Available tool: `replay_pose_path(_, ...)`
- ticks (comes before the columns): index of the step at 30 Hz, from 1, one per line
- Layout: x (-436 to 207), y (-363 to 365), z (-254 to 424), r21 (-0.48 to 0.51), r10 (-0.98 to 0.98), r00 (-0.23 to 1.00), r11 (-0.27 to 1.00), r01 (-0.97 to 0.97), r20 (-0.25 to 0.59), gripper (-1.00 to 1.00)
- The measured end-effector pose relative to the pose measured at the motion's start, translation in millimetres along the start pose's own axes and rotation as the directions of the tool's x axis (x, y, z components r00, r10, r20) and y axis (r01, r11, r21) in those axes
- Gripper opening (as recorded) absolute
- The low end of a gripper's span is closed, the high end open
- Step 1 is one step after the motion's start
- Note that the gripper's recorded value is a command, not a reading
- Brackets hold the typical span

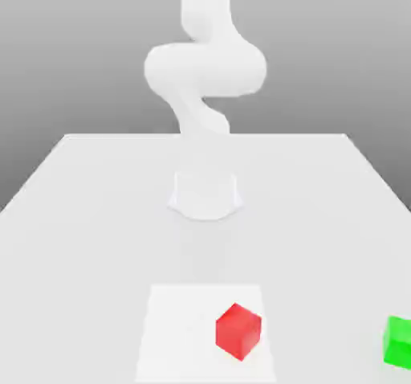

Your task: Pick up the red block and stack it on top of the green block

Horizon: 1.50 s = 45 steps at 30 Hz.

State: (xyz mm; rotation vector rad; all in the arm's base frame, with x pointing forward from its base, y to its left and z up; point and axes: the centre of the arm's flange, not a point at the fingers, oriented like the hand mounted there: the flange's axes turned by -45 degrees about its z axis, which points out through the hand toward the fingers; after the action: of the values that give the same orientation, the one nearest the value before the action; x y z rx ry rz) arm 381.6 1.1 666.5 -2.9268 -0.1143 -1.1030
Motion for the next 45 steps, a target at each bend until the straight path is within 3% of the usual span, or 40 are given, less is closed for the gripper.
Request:
replay_pose_path(11,-82,-27,227,0.213,-0.369,0.883,0.925,0.316,0.291,0.00)
replay_pose_path(22,-246,-53,371,0.462,-0.700,0.561,0.714,0.526,0.443,0.00)
replay_pose_path(27,-290,-53,415,0.482,-0.721,0.528,0.693,0.536,0.449,0.00)
replay_pose_path(28,-298,-53,423,0.482,-0.721,0.528,0.693,0.536,0.449,-1.00)
replay_pose_path(35,-300,-53,424,0.484,-0.721,0.527,0.693,0.535,0.450,-1.00)
replay_pose_path(40,-268,-52,388,0.484,-0.721,0.527,0.693,0.535,0.449,-1.00)
replay_pose_path(45,-229,-150,386,0.560,-0.842,0.410,0.539,0.629,0.350,-1.00)
